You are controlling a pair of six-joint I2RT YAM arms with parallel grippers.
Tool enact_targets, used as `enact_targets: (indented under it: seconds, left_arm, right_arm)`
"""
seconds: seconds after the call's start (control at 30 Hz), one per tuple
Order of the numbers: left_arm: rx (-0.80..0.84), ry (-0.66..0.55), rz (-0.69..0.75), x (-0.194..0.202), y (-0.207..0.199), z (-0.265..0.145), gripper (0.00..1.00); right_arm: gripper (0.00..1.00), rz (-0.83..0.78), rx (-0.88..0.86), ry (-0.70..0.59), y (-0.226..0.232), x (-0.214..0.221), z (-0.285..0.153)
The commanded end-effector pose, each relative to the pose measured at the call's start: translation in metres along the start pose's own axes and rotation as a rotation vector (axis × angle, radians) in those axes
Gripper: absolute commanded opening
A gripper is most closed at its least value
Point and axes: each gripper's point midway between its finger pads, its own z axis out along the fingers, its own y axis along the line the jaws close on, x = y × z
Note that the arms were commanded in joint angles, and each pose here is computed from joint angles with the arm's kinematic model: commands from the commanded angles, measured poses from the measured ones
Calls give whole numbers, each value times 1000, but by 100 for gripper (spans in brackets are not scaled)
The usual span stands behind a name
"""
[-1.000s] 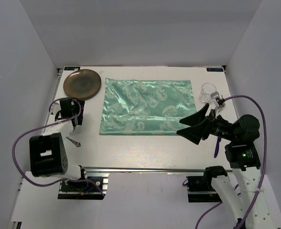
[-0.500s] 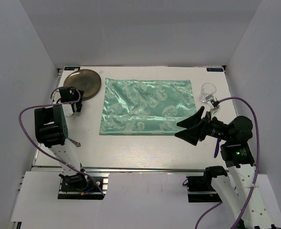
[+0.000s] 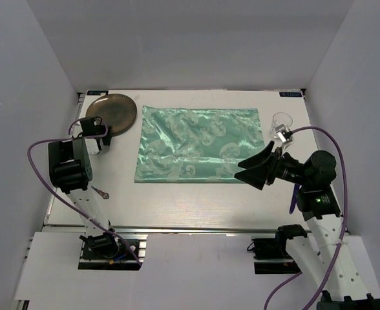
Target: Set the dinner table for one person
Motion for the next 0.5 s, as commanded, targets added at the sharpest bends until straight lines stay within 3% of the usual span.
enact_targets:
  seconds: [0.0,0.13,0.27,0.47]
  left_arm:
    - [-133,23,-5,10,47,8,51]
    - [-148,17,-14,7,52,12,46]
    - [-159,21,-21,5,59,14,29]
    - [-172,33,-40,3,69,19,25]
  right_arm:
    - [89,-46,4,-29,1,-8,1]
    - [89,-42,17,-35,-2,-9,2]
    - [89,-37,24,-36,-4,-9,2]
    - [89,-33,30,-38,-7,-9,3]
